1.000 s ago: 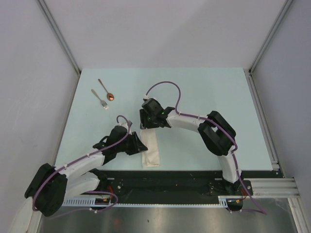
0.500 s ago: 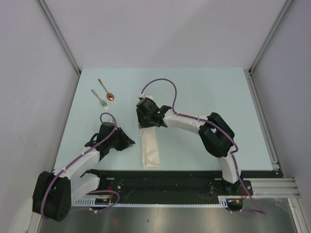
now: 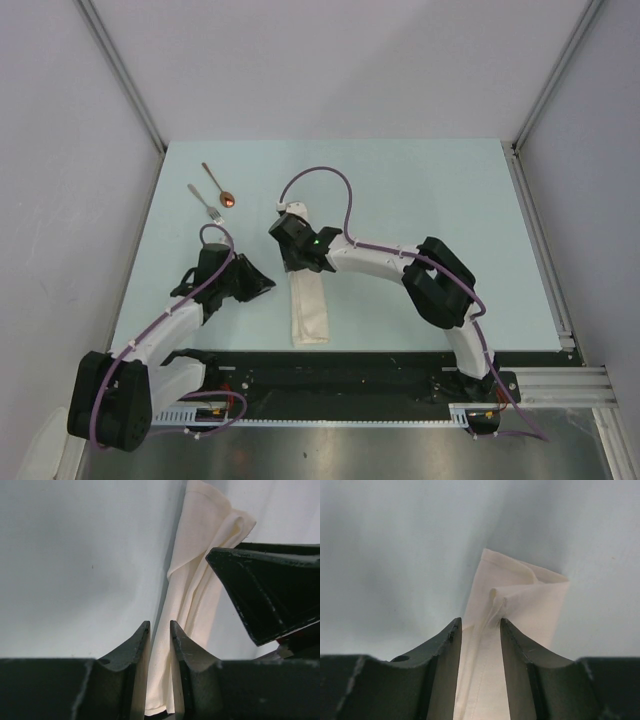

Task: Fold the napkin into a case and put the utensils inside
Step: Pick up the top corner of the smaller rectangle folded napkin from the center of the board.

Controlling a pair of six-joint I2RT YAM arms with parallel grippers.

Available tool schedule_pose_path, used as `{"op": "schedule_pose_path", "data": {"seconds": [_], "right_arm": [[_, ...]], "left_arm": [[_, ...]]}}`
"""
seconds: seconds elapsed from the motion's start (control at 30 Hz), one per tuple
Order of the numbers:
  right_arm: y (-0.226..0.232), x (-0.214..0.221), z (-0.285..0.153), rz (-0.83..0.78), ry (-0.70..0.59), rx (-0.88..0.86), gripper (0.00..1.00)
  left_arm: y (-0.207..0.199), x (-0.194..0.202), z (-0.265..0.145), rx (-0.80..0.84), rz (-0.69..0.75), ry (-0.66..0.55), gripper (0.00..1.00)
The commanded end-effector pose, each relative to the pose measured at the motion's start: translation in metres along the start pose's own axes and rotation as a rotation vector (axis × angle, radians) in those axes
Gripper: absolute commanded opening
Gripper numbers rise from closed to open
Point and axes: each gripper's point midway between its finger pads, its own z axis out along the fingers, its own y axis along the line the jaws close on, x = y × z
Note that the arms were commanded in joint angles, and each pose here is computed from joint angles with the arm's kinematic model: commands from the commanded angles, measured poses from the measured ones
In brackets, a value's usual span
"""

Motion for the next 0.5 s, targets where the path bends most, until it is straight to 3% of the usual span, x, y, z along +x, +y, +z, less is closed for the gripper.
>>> {"op": "schedule_pose_path", "data": {"seconds": [0.0, 0.2, 0.47], "right_arm": [[0.003, -0.004, 0.002, -0.084, -0.062, 0.067, 0.4], [0.007, 0.0, 0.003, -0.143, -0.096, 0.133, 0.35], [0.002, 0.006, 0.007, -0.195, -0.104, 0.21, 0.35]], "left_arm": [[-0.016, -0.017, -0.003, 0.048, 0.021, -0.038, 0.26], [-0.016, -0.032, -0.006, 0.022, 0.0, -0.071, 0.26], [-0.017, -0.05, -0.009, 0.019, -0.019, -0.1, 0.27]]}}
